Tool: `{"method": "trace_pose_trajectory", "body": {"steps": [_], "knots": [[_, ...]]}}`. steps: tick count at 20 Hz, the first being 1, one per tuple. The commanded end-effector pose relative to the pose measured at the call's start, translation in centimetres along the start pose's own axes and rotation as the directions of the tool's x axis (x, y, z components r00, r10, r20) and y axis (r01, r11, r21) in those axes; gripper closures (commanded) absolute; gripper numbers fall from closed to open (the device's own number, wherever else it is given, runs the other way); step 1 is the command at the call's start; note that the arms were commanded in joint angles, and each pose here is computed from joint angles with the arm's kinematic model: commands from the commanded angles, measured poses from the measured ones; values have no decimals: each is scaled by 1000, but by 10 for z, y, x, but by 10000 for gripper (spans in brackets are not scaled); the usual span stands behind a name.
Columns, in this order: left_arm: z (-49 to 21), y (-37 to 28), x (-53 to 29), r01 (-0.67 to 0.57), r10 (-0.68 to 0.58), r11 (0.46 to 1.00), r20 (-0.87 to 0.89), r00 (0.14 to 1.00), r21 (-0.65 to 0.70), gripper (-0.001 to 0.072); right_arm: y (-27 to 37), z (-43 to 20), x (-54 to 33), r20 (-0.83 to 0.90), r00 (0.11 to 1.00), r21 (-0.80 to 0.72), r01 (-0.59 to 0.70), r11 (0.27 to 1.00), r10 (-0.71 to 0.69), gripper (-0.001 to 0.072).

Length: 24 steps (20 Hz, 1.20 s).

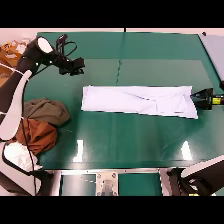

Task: Fold the shirts.

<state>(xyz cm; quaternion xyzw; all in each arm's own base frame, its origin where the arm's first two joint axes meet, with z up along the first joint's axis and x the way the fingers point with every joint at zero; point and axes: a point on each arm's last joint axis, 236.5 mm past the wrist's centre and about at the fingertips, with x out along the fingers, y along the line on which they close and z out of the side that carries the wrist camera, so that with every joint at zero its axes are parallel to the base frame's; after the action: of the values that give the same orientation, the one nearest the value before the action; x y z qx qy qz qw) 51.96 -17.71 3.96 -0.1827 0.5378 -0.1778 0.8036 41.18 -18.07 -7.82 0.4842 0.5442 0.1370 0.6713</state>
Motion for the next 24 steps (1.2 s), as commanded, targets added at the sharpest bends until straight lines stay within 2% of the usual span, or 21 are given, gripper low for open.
{"method": "trace_pose_trajectory", "body": {"steps": [1, 7, 8, 9, 11, 12, 18, 21, 24], "knots": [[-9, -7, -1, 28, -29, 1000, -41, 999, -10, 689, 12, -12, 29, -90, 987, -22, -133, 991, 131, 54], [-18, -12, -2, 53, -51, 998, -79, 996, 25, 690, 35, -7, 39, -125, 987, -112, -117, 987, 103, 60], [-18, -14, -2, 61, -59, 998, -79, 995, 22, 689, 40, -7, 43, -138, 986, -131, -109, 985, 91, 109], [-19, -16, -2, 67, -65, 998, -79, 995, 21, 689, 47, -10, 47, -162, 984, -156, -104, 982, 79, 297], [-22, -26, 3, 75, -71, 996, -85, 994, 48, 689, 63, -16, 51, -215, 975, -213, -98, 972, 51, 541], [-26, -35, 8, 84, -77, 994, -92, 993, 72, 689, 73, -16, 51, -227, 973, -246, -99, 964, 42, 688], [-64, -135, 89, 179, -166, 957, -73, 983, 228, 690, 147, -17, 33, -174, 980, -386, 21, 922, -95, 696], [-112, -205, 154, 295, -286, 924, -75, 955, 242, 689, 205, -41, 25, -154, 981, -447, 39, 894, -119, 696], [-153, -249, 193, 376, -369, 908, -70, 927, 183, 689, 257, -74, 18, -144, 980, -510, 45, 859, -137, 695]]}}
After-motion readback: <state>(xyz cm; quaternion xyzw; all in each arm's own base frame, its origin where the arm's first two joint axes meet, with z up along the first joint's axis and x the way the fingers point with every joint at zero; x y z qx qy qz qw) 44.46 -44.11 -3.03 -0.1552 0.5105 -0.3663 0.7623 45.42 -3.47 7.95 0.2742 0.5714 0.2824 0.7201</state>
